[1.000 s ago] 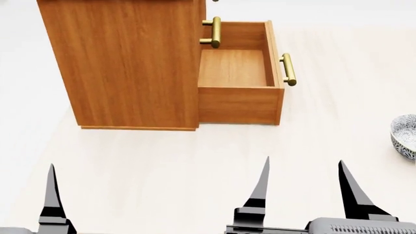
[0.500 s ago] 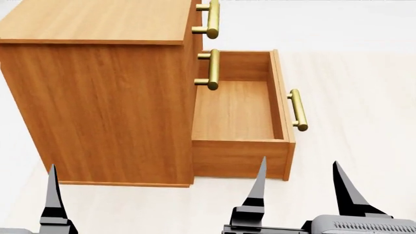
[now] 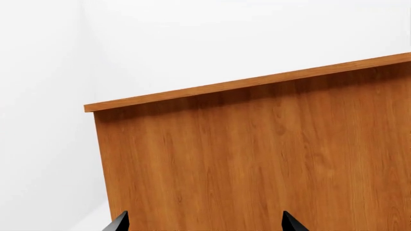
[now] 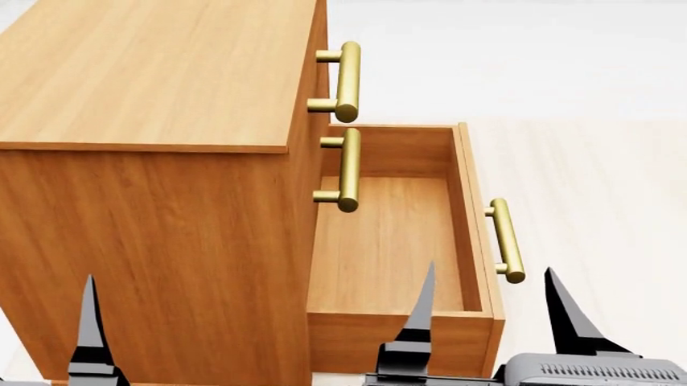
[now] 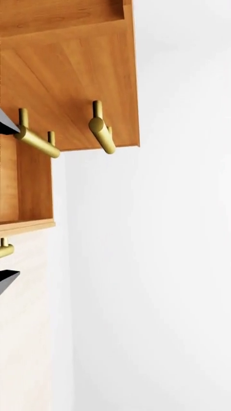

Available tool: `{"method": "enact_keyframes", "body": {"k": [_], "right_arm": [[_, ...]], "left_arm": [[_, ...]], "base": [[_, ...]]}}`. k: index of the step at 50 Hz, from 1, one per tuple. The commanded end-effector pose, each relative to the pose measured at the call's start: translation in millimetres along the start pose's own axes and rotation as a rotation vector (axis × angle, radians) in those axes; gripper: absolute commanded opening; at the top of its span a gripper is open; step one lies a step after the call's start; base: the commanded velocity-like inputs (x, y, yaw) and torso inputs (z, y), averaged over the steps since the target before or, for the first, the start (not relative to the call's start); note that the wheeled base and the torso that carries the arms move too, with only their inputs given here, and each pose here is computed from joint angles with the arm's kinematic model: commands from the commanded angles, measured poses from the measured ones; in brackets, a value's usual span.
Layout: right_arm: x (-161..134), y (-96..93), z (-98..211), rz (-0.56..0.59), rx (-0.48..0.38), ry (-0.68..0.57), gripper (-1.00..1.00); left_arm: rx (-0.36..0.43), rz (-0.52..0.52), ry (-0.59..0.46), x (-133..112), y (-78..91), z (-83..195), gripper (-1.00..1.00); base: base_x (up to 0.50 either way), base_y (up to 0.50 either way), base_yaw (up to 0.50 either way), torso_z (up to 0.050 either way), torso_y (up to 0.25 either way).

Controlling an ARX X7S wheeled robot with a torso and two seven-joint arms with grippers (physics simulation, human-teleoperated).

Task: Close the bottom drawer of the cabinet.

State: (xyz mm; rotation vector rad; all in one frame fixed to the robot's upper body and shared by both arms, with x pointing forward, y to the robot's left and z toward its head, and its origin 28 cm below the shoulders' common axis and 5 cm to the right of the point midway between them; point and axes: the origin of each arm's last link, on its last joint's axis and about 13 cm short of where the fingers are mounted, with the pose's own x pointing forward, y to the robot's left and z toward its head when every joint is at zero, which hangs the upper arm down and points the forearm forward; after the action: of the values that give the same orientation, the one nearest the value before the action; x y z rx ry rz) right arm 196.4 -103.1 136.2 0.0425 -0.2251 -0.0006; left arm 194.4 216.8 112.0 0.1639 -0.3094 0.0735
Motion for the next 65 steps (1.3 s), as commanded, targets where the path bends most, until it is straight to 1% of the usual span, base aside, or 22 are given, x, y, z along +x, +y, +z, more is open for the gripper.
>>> {"method": "enact_keyframes", "body": {"k": [1,5,6,7,8,12,16,18,19,21,22,23,24,26,27,29,34,35,44,50,51,65], "right_arm": [[-1.0,0.4,11.7,-0.001,-0.004,-0.003,1.00],[0.2,-2.4,41.3,-0.009,-0.017,-0.065,1.00],[1.6,-4.1,50.5,-0.013,-0.034,-0.073,1.00],[4.1,-7.0,63.2,-0.009,-0.030,-0.102,1.00],[6.7,-10.3,70.9,-0.011,-0.050,-0.109,1.00],[20.6,-26.4,87.9,-0.046,-0.086,-0.124,1.00],[34.1,-47.3,90.2,-0.111,-0.115,-0.118,1.00],[39.1,-55.9,86.0,-0.119,-0.125,-0.109,1.00],[41.9,-61.5,82.5,-0.142,-0.133,-0.103,1.00],[43.7,-67.5,78.1,-0.144,-0.123,-0.095,1.00],[45.3,-70.7,74.8,-0.150,-0.132,-0.089,1.00],[47.5,-78.2,66.9,-0.166,-0.129,-0.075,1.00],[48.2,-81.9,62.0,-0.174,-0.149,-0.065,1.00],[48.5,-87.1,55.1,-0.192,-0.147,-0.043,1.00],[48.3,-88.7,51.9,-0.196,-0.162,-0.033,1.00],[48.3,-93.8,42.7,-0.202,-0.154,-0.014,1.00],[48.2,-99.4,24.5,-0.211,-0.160,0.026,1.00],[48.2,-101.9,16.0,-0.218,-0.157,0.041,1.00],[39.8,-104.3,-13.1,-0.222,-0.145,0.099,1.00],[35.1,-104.2,-35.6,-0.224,-0.137,0.134,1.00],[33.8,-104.7,-43.1,-0.220,-0.136,0.152,1.00],[31.4,-102.1,-75.5,-0.167,-0.140,0.225,1.00]], "left_arm": [[0.001,-0.001,0.004,-1.7,-0.7,-1.7,1.00],[0.002,0.000,0.006,-2.4,-0.1,-2.6,1.00],[0.003,0.000,0.007,-2.7,0.0,-2.1,1.00],[0.004,0.000,0.007,-3.0,0.0,-1.8,1.00],[0.003,0.000,0.007,-2.8,0.1,-2.3,1.00],[0.002,-0.001,0.006,-3.1,-0.3,-2.3,1.00],[0.000,-0.001,0.006,-2.8,-0.6,-2.8,1.00],[0.000,-0.001,0.006,-2.6,-0.6,-3.2,1.00],[-0.001,-0.002,0.006,-2.7,-0.7,-3.1,1.00],[0.000,-0.001,0.007,-2.7,-0.6,-3.4,1.00],[-0.001,-0.001,0.007,-2.4,-0.4,-4.0,1.00],[0.000,-0.001,0.009,-2.3,-0.3,-5.1,1.00],[0.001,0.000,0.010,-2.2,-0.3,-5.6,1.00],[0.002,-0.001,0.010,-2.2,-0.3,-5.5,1.00],[0.002,-0.001,0.009,-2.5,-0.2,-4.7,1.00],[0.002,-0.001,0.010,-2.5,-0.1,-5.2,1.00],[0.003,-0.001,0.012,-2.9,-0.1,-5.8,1.00],[0.001,0.000,0.012,-3.1,0.1,-5.3,1.00],[0.002,0.001,0.011,-3.1,0.2,-5.5,1.00],[0.002,-0.003,0.011,-3.1,-0.9,-5.2,1.00],[0.001,-0.003,0.011,-2.9,-1.0,-5.3,1.00],[0.001,-0.005,0.014,-4.3,-1.6,-6.4,1.00]], "base": [[0.00,0.00,0.00,0.000,0.000],[0.00,0.00,0.00,0.000,0.000],[0.00,0.00,0.00,0.000,0.000],[0.00,0.00,0.00,0.000,0.000],[0.00,0.00,0.00,0.000,0.000],[0.00,0.00,0.00,0.000,0.000],[0.00,0.00,0.00,0.000,0.000],[0.00,0.00,0.00,0.000,0.000],[0.00,0.00,0.00,0.000,0.000],[0.00,0.00,0.00,0.000,0.000],[0.00,0.00,0.00,0.000,0.000],[0.00,0.00,0.00,0.000,0.000],[0.00,0.00,0.00,0.000,0.000],[0.00,0.00,0.00,0.000,0.000],[0.00,0.00,0.00,0.000,0.000],[0.00,0.00,0.00,0.000,0.000],[0.00,0.00,0.00,0.000,0.000],[0.00,0.00,0.00,0.000,0.000],[0.00,0.00,0.00,0.000,0.000],[0.00,0.00,0.00,0.000,0.000],[0.00,0.00,0.00,0.000,0.000],[0.00,0.00,0.00,0.000,0.000]]}}
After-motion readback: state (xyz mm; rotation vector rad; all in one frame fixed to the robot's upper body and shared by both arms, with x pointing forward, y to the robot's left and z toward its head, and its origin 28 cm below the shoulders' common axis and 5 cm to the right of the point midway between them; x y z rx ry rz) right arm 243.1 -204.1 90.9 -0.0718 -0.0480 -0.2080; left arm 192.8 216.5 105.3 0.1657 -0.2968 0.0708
